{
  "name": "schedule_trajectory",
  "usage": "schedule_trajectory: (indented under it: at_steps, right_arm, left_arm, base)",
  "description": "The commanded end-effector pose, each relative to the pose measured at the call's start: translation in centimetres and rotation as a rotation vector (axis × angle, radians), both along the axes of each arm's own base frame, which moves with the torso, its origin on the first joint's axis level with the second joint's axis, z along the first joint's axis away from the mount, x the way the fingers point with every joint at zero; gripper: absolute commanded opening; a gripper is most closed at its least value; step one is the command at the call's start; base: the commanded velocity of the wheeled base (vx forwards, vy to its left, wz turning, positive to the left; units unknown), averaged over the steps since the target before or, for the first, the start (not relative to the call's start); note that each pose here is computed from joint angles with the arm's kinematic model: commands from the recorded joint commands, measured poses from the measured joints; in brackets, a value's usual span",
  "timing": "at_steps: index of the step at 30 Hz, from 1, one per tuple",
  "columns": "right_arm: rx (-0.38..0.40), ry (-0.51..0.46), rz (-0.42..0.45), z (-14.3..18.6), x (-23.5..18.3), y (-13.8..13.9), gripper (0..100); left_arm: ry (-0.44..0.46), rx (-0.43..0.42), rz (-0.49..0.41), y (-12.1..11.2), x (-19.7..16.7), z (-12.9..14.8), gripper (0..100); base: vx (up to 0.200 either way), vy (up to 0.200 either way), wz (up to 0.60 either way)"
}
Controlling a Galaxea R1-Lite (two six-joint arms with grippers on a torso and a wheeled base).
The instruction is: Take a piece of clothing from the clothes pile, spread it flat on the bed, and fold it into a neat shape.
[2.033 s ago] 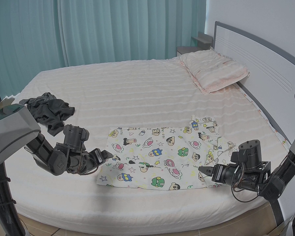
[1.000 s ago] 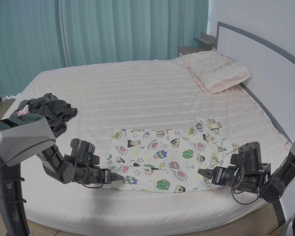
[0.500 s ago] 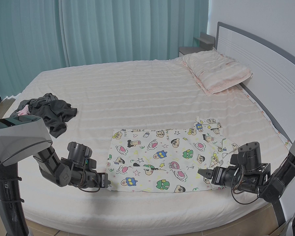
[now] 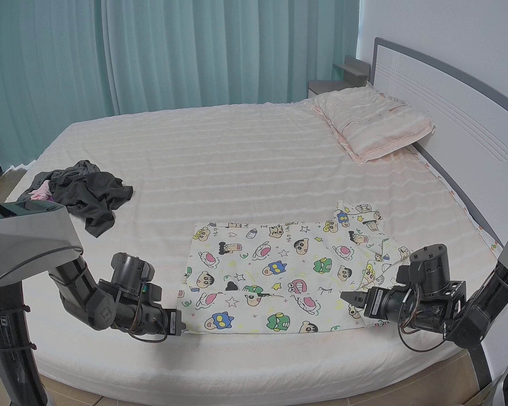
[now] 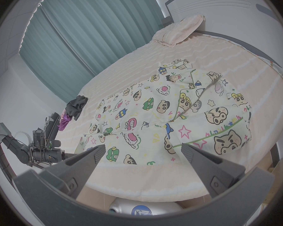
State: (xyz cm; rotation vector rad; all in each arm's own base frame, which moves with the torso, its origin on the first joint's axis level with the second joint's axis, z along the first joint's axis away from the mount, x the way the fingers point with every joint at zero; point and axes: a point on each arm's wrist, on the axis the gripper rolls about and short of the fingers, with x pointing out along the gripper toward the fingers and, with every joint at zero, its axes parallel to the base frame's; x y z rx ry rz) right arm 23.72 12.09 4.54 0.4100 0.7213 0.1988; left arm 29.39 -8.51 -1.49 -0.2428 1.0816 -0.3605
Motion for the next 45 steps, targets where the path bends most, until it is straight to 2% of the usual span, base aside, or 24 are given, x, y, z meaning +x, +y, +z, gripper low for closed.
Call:
schedule_trajectory:
  at_steps: [1,2,7,11,14,15,17,20,25,41,42,45]
  right_arm:
    - [-0.001,0.001,-0.001,-0.1,0.1,0.0,100]
    - [0.0,0.0,-0.001,-0.1,0.1,0.0,100]
    - [0.0,0.0,-0.002,0.0,0.1,0.0,100]
    - [-0.002,0.002,-0.002,-0.1,0.1,0.0,100]
    - [-0.004,0.001,-0.001,-0.1,0.1,0.0,100]
    - [-0.004,0.003,-0.001,-0.1,0.1,0.0,100]
    - [-0.005,0.004,0.001,-0.2,0.0,0.0,100]
    - [-0.005,0.001,0.0,-0.1,0.1,0.0,100]
    - [-0.005,0.002,0.0,-0.1,0.1,0.0,100]
    - [-0.007,0.011,-0.003,-0.4,0.2,0.0,100]
    - [-0.008,0.013,-0.005,-0.5,0.2,0.0,100]
    - [-0.007,0.012,-0.016,-0.5,0.4,-0.3,100]
  left_arm:
    - [0.009,0.003,-0.004,0.0,-0.4,-0.1,0]
    - [0.013,0.004,-0.005,-0.1,-0.4,-0.1,100]
    - [0.011,0.037,0.015,-0.1,-0.4,-0.3,100]
    - [-0.014,0.028,0.021,-0.1,-0.1,0.1,100]
    - [-0.062,0.003,0.024,-0.2,0.5,1.1,100]
    - [-0.108,-0.031,0.032,-0.4,1.0,2.1,100]
    - [-0.145,-0.083,0.033,-0.6,1.5,2.8,100]
    - [-0.162,-0.106,0.029,-0.9,2.1,3.0,100]
    - [-0.118,-0.087,0.025,-1.1,2.4,1.0,100]
    - [-0.08,-0.063,0.037,-0.8,2.4,-0.4,100]
    - [-0.077,-0.057,0.042,-0.8,2.4,-0.5,0]
    - [-0.067,-0.039,0.057,-0.7,2.3,-1.0,0]
  base:
    - [0.0,0.0,0.0]
    - [0.0,0.0,0.0]
    - [0.0,0.0,0.0]
    - [0.0,0.0,0.0]
    - [0.0,0.0,0.0]
    - [0.0,0.0,0.0]
    - [0.0,0.0,0.0]
    - [0.0,0.0,0.0]
    - [0.0,0.0,0.0]
    - [0.0,0.0,0.0]
    - [0.0,0.0,0.0]
    - [0.0,0.0,0.0]
